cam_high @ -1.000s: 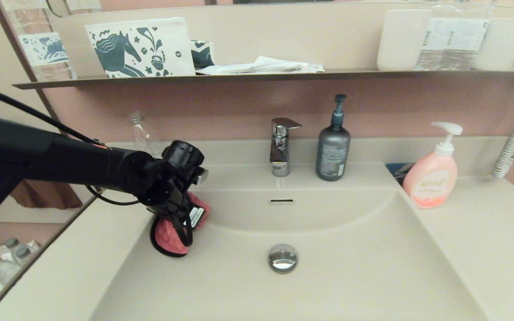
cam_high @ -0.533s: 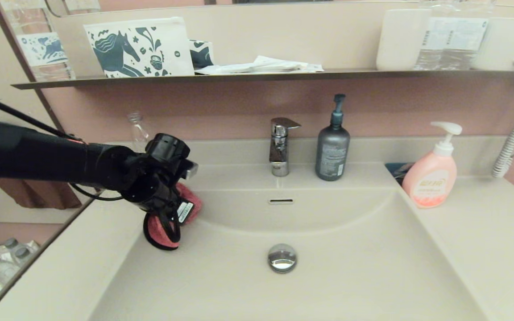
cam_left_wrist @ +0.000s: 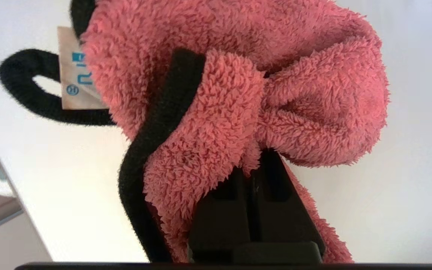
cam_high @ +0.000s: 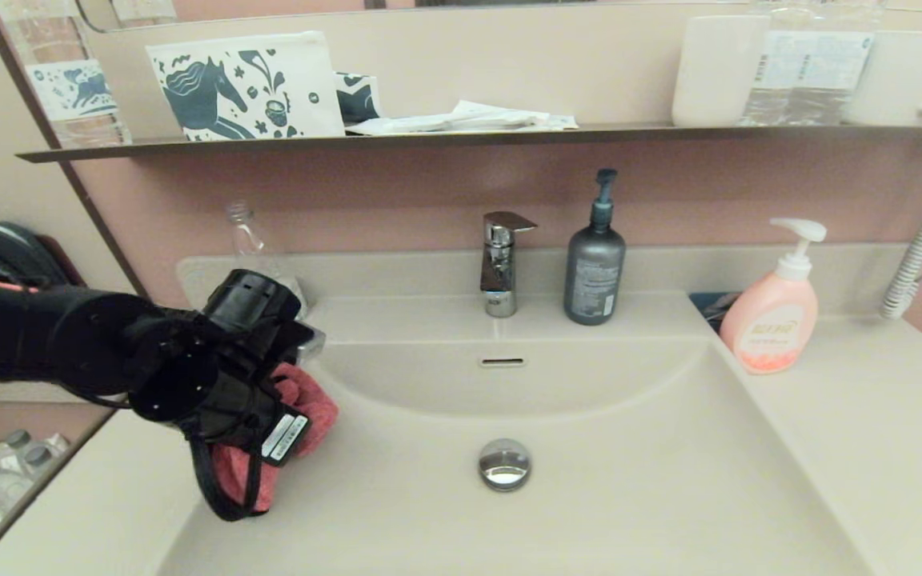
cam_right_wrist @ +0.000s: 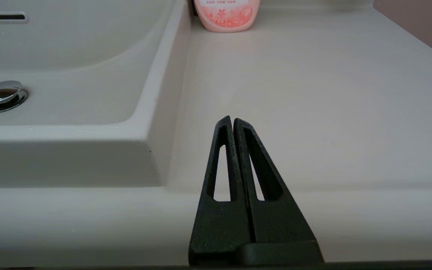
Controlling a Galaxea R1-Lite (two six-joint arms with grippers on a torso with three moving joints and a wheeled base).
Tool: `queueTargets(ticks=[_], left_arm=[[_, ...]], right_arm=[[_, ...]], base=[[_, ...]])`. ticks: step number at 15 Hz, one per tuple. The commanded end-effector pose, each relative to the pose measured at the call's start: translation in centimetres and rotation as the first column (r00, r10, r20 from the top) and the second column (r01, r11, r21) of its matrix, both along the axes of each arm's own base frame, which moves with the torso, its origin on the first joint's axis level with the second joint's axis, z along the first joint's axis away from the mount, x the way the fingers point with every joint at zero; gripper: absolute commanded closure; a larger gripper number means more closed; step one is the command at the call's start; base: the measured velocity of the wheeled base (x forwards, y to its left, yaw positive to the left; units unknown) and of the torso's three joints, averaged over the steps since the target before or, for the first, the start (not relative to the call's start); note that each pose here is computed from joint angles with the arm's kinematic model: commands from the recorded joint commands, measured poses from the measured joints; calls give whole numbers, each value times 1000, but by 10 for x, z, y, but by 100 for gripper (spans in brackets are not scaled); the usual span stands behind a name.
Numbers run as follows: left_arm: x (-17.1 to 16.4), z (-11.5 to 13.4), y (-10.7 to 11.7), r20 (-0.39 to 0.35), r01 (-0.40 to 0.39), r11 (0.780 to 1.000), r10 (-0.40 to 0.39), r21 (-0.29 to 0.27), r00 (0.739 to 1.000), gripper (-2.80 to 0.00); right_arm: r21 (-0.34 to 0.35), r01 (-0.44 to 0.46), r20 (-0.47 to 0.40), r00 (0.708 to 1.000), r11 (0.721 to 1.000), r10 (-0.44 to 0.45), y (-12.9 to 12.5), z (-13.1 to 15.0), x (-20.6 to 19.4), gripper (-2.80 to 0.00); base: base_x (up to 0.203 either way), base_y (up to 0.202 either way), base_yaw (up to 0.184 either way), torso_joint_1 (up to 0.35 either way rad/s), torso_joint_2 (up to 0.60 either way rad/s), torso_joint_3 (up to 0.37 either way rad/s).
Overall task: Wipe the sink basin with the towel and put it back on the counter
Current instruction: Wipe the sink
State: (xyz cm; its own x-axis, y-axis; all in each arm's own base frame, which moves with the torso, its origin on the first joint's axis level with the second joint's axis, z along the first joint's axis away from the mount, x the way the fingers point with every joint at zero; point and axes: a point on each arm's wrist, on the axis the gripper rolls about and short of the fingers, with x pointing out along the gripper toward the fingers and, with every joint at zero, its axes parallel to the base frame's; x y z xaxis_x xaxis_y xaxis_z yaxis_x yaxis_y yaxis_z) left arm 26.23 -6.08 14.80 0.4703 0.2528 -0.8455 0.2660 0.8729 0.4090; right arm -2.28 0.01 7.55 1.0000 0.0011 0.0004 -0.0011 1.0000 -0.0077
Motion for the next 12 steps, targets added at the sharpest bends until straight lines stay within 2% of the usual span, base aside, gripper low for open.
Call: queueTargets(ticks=[1, 3, 6, 9, 12], left_arm=[[-30, 13, 8, 18, -7, 1000, 7, 14, 1000, 0], [-47, 23, 13, 40, -18, 1000, 18, 6, 999, 0], [-72, 55, 14, 143, -4, 1000, 7, -20, 990, 0], [-83, 86, 5, 193, -31, 995, 49, -94, 980, 0], [-99, 116, 8, 235, -45, 989, 78, -141, 969, 0]], right_arm=[[0, 0, 0, 1000, 1000, 0, 0, 0, 0, 0], [0, 0, 0, 1000, 1000, 0, 0, 0, 0, 0], [0, 0, 0, 1000, 1000, 0, 0, 0, 0, 0], [0, 0, 0, 1000, 1000, 0, 0, 0, 0, 0], [-2, 0, 0, 1000, 1000, 0, 0, 0, 0, 0]], base=[[0, 0, 0, 0, 0, 0], [0, 0, 0, 0, 0, 0], [0, 0, 0, 0, 0, 0], [0, 0, 0, 0, 0, 0], [0, 0, 0, 0, 0, 0]])
